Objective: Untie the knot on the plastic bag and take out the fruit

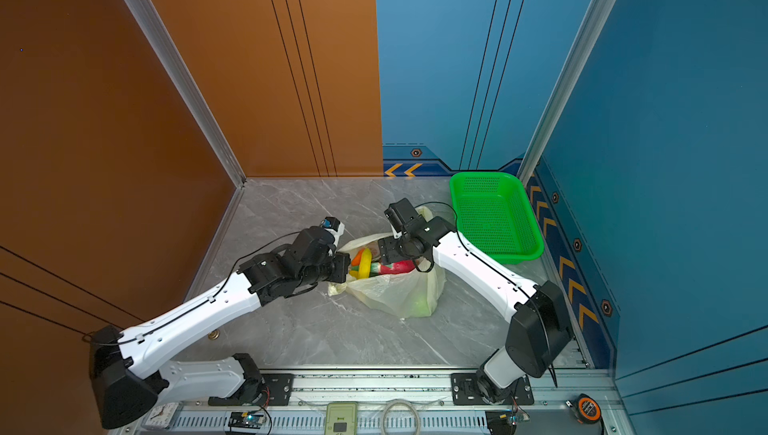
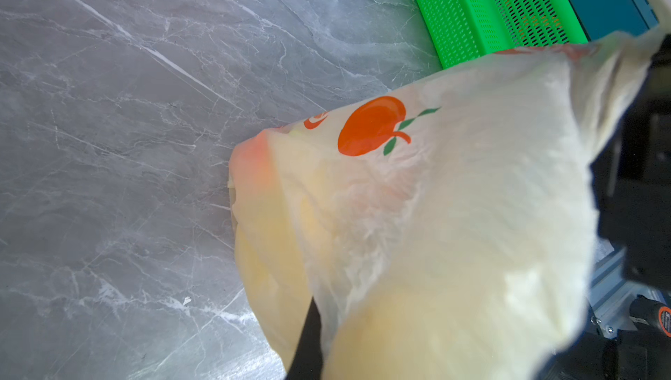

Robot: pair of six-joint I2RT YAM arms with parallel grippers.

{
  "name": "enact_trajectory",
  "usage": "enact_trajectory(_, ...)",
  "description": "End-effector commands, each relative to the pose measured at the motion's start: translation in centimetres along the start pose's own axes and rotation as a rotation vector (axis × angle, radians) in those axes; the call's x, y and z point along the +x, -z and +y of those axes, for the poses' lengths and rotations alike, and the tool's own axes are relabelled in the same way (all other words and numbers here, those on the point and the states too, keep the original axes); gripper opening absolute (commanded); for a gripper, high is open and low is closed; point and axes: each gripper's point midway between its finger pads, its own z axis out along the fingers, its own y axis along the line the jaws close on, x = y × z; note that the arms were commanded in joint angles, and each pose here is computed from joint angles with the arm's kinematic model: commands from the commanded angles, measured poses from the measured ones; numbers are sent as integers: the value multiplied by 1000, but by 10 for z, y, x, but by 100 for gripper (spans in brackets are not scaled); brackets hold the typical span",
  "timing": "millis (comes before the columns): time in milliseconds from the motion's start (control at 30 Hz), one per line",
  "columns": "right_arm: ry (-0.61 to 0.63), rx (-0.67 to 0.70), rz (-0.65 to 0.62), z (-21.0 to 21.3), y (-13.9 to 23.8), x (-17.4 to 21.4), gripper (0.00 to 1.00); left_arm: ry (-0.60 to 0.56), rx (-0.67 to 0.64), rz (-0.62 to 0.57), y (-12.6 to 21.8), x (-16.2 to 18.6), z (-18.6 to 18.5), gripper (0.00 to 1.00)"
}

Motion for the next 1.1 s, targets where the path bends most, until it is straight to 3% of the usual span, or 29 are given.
enact_trajectory(0, -30, 255, -181, -50, 20, -52, 92, 25, 32, -22, 1, 6, -1, 0)
enact_trajectory(200, -58, 265, -123, -65, 15, -52, 99, 46, 38, -31, 2, 15, 4, 0)
enact_trajectory(400, -28, 69, -17, -10, 28, -7, 100, 82, 68, -65, 6, 7, -1, 0)
enact_trajectory(533, -20, 16, 7, 15, 35, 19, 100, 97, 75, -77, 8, 2, -4, 0)
enact_trajectory(1067, 56, 115, -82, 9, 51, 95, 100, 212, 54, -103, 10, -3, 1, 0)
